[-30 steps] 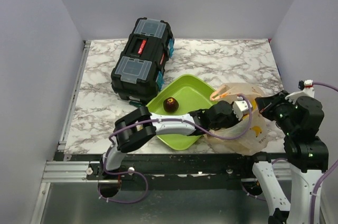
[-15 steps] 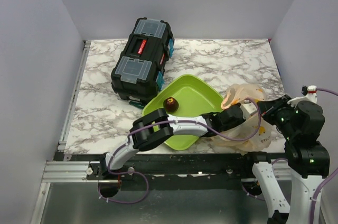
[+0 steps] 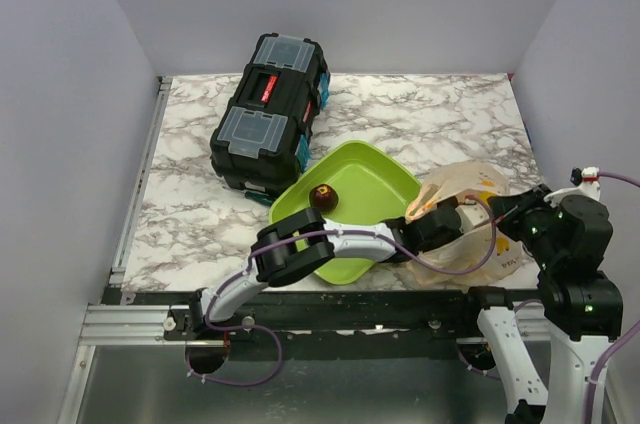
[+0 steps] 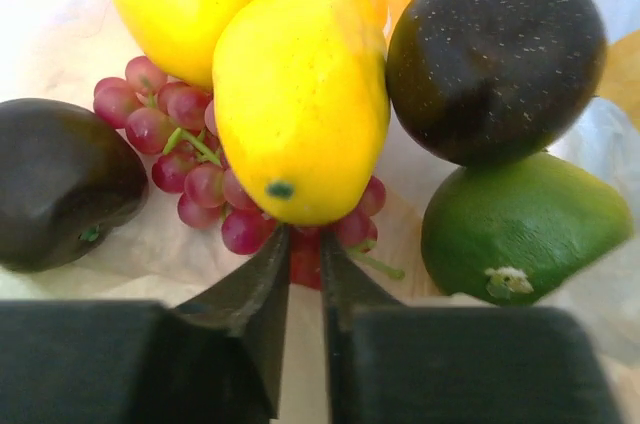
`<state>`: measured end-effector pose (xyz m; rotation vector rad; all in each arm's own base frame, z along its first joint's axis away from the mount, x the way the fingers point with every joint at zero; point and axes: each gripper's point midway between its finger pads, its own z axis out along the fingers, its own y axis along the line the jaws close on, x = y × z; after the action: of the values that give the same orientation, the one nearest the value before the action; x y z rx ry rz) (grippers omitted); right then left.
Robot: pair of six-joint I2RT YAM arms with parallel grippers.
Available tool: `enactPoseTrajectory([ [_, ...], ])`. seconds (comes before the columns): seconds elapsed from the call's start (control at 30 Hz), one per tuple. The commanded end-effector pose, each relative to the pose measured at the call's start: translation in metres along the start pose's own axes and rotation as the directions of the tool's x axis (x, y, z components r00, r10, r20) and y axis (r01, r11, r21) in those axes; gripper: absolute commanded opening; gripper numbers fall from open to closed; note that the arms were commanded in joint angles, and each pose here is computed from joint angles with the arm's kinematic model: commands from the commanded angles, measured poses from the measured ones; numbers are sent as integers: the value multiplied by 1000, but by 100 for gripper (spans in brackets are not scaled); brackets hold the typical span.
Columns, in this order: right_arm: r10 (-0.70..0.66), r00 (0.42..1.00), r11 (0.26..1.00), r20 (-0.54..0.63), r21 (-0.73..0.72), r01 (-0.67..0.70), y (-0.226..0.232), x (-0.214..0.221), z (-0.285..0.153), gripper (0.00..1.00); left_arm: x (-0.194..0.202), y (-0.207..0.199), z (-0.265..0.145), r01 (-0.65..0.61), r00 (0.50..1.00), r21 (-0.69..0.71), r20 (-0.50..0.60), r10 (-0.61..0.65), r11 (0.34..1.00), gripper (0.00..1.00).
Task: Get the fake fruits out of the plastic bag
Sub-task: Take out the fake fruit from the plastic bag.
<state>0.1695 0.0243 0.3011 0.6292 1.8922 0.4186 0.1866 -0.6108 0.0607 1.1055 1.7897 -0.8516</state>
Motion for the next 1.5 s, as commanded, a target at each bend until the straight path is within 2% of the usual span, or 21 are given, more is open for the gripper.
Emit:
enactPoseTrajectory([
  [0.0, -21, 1000, 999, -5, 42, 22, -14, 8, 2, 1, -44, -18, -45, -49, 998, 86, 31, 46, 995, 7],
  [0.1, -28, 1000, 999, -8, 38, 28, -15, 10, 6, 1, -70, -24, -68, -45, 997, 125, 74, 36, 991, 0],
  [0.3, -33, 999, 999, -9, 37, 33, -16, 12, 9, 1, -106, -28, -99, -29, 992, 176, 124, 7, 984, 0],
  [0.57, -53, 998, 998, -21, 42, 54, -23, 21, 6, 1, -125, -18, -117, 33, 989, 200, 134, -61, 979, 0],
  [0.83, -82, 996, 996, 18, -21, 82, -22, 29, -2, 1, -170, -14, -158, 97, 969, 323, 187, -164, 942, 0],
  [1.03, -68, 997, 998, 23, 14, 67, -26, 25, 1, 1, -189, -20, -182, 95, 960, 380, 208, -185, 920, 0],
  [1.33, -49, 998, 998, 45, 42, 47, -27, 15, 15, 1, -213, -7, -237, 116, 944, 347, 253, -212, 931, 0],
  [1.47, -54, 998, 998, 43, 44, 52, -26, 14, 16, 1, -210, 3, -264, 132, 943, 305, 254, -214, 943, 0],
])
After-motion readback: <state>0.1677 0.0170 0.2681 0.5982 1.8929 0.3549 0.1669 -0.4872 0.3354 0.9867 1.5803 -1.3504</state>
